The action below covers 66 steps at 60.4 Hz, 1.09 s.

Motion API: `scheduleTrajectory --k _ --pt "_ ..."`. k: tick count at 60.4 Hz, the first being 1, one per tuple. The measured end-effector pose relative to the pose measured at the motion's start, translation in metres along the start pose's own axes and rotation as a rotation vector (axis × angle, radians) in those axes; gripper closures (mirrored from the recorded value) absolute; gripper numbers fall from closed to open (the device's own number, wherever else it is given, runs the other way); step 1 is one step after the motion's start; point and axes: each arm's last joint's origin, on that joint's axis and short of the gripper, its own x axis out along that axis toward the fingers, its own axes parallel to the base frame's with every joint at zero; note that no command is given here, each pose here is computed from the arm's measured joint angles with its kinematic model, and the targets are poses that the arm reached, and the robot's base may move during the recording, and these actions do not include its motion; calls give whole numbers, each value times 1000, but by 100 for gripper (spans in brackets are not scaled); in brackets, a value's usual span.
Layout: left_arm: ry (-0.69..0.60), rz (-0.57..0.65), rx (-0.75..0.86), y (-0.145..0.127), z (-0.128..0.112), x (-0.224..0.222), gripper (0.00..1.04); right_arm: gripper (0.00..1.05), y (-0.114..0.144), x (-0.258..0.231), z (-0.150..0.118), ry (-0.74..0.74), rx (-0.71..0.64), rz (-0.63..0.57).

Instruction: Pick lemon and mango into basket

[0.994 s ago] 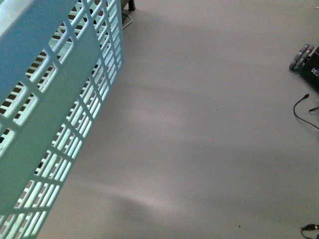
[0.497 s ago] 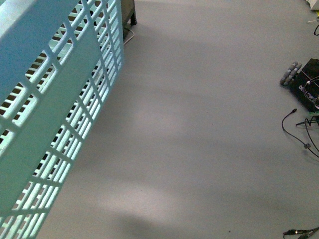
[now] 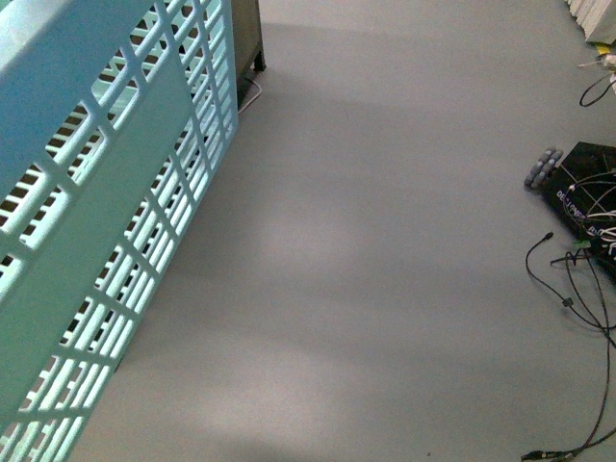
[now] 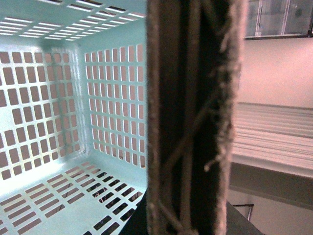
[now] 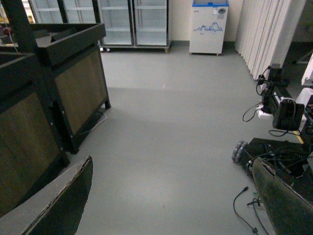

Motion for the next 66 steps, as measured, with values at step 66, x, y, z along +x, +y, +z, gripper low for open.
scheduleTrajectory --k 66 --pt "20 -4 -12 -1 -1 0 100 9 0 0 0 -1 0 -3"
